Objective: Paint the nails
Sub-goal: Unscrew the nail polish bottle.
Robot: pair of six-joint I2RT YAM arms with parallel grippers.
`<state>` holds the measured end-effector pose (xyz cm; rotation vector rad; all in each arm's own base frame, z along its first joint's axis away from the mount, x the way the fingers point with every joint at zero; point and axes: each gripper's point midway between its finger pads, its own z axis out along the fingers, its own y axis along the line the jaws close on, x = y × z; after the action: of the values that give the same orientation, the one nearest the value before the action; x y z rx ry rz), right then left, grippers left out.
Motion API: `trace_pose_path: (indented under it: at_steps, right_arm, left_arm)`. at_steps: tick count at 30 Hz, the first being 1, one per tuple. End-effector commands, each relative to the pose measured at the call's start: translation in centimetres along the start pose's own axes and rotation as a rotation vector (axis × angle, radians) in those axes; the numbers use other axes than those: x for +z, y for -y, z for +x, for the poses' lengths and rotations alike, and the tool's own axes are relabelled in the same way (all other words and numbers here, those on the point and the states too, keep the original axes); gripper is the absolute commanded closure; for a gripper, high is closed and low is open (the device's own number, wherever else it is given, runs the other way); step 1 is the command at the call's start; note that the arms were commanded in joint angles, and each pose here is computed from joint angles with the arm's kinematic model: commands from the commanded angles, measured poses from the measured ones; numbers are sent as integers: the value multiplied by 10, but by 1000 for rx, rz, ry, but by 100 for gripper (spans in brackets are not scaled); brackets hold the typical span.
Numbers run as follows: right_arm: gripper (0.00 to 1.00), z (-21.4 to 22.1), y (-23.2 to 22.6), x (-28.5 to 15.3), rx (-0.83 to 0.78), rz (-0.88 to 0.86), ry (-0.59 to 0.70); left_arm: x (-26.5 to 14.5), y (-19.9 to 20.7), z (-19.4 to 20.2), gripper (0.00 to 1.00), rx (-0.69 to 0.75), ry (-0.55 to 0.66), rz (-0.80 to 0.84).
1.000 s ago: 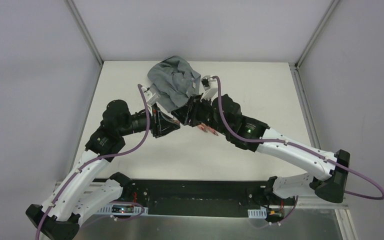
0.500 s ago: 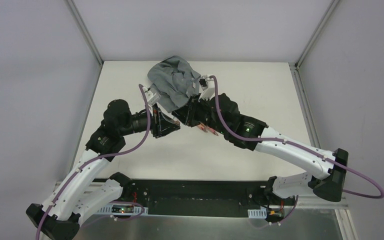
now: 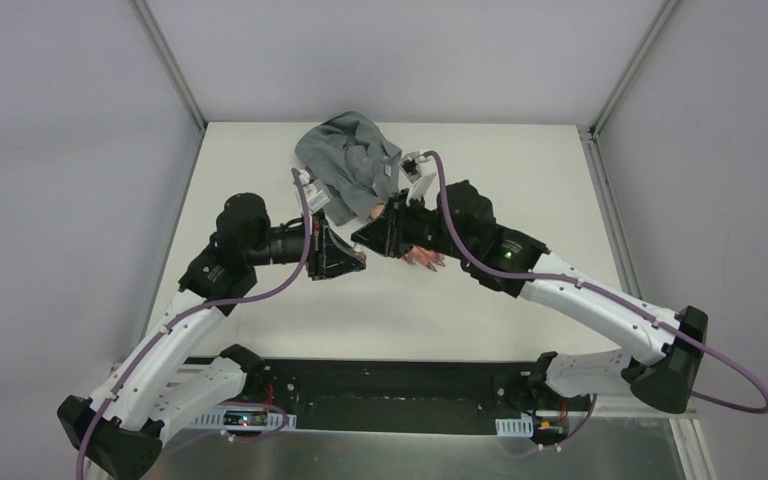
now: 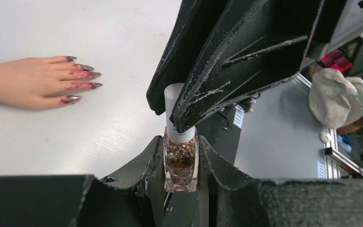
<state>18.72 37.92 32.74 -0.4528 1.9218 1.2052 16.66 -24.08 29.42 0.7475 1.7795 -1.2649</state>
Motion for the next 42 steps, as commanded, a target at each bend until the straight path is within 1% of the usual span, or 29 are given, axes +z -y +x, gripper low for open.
trace_pose_path:
  at_steps: [1, 11, 21, 26, 30, 31, 34, 35, 38, 39, 41, 42]
  right_arm:
    - [100, -1, -29, -17, -43, -205, -28]
    - [100, 14, -64, -44, -149, -469, -102]
    - [100, 27, -83, -56, -196, -632, -174]
    - [100, 29, -86, -59, -205, -653, -181]
    - [100, 21, -81, -54, -185, -594, -139]
    - [95, 17, -78, -53, -177, -569, -123]
    - [64, 6, -68, -50, -155, -479, -51]
    - [56, 2, -65, -50, -147, -453, -30]
    - [39, -4, -59, -54, -131, -405, 14]
    - [35, -5, -58, -55, -124, -397, 20]
    - [30, -8, -56, -56, -111, -383, 34]
    - [18, -10, -55, -56, -101, -372, 43]
  left_arm:
    - [-9, 46, -17, 100, 74, 11, 210]
    - [-18, 70, -15, 100, 112, -9, 343]
    - [-22, 80, -11, 100, 124, -27, 401]
    - [-22, 79, -11, 100, 124, -28, 402]
    - [-20, 77, -11, 100, 122, -26, 393]
    - [-20, 76, -11, 100, 122, -26, 389]
    - [-18, 74, -11, 100, 120, -20, 375]
    - [-18, 72, -12, 100, 120, -17, 366]
    - [-16, 68, -13, 100, 119, -8, 343]
    - [-15, 66, -13, 100, 117, -3, 330]
    - [-13, 61, -14, 100, 115, 7, 303]
    - [-12, 59, -15, 100, 114, 13, 288]
